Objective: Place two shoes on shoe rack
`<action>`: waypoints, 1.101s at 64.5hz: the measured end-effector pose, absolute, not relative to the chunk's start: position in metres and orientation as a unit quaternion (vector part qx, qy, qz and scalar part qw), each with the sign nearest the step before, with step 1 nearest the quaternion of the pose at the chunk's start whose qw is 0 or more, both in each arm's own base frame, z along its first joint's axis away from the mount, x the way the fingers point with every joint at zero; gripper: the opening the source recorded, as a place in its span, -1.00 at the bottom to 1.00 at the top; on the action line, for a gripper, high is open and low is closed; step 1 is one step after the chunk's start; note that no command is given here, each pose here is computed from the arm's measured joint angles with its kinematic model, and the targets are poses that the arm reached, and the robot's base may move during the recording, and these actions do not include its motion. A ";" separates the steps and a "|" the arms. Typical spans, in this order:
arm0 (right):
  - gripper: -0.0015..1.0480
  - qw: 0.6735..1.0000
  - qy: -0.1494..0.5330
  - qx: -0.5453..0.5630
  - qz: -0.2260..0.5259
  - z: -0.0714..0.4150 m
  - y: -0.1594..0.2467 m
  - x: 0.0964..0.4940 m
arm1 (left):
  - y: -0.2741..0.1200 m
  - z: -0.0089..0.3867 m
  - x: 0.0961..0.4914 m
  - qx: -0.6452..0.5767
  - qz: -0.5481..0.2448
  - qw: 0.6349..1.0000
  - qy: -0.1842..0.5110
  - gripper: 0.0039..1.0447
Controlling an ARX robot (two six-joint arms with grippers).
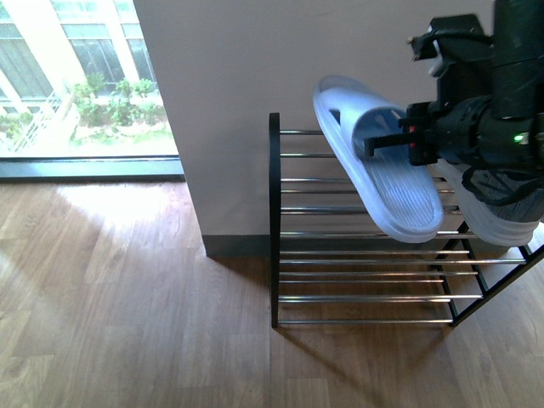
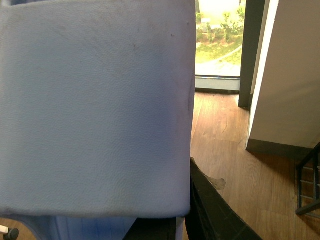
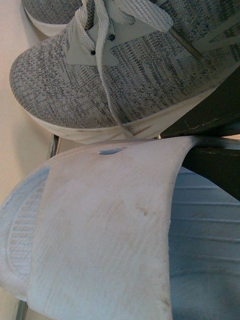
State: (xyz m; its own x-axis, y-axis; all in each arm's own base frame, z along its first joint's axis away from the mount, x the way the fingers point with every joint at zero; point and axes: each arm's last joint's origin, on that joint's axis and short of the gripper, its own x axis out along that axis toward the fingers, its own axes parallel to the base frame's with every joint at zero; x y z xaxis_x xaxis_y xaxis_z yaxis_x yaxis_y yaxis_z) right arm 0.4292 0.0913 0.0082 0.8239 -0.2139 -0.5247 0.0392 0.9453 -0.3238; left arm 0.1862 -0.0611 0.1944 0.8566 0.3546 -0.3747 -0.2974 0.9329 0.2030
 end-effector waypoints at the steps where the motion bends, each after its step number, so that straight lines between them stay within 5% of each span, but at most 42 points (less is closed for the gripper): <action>1: -0.97 0.943 0.289 -0.152 -0.068 0.008 0.091 0.430 | -0.061 0.194 0.186 0.069 0.170 0.961 0.207 -0.97; 14: -0.95 0.942 0.287 -0.162 -0.065 0.005 0.086 0.432 | -0.061 0.194 0.186 0.069 0.170 0.961 0.207 -0.97; 28: -0.12 0.953 0.267 -0.139 -0.028 0.028 0.082 0.416 | -0.061 0.194 0.186 0.069 0.170 0.961 0.207 -0.97; 49: 0.83 0.971 0.230 -0.018 0.066 0.104 0.063 0.350 | -0.061 0.194 0.186 0.069 0.170 0.961 0.207 -0.97; 71: 0.82 0.966 0.143 0.083 0.201 0.164 0.042 0.234 | -0.061 0.194 0.186 0.069 0.170 0.961 0.207 -0.97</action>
State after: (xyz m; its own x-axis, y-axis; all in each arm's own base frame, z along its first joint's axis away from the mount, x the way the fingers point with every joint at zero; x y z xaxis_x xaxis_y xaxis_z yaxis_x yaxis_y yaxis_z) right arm 0.2338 0.0418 0.1638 0.8787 0.4113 -0.2423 -0.3639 0.9056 0.2178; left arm 0.1862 -0.0611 0.1944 0.8566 0.3546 -0.3747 -0.2974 0.9329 0.2030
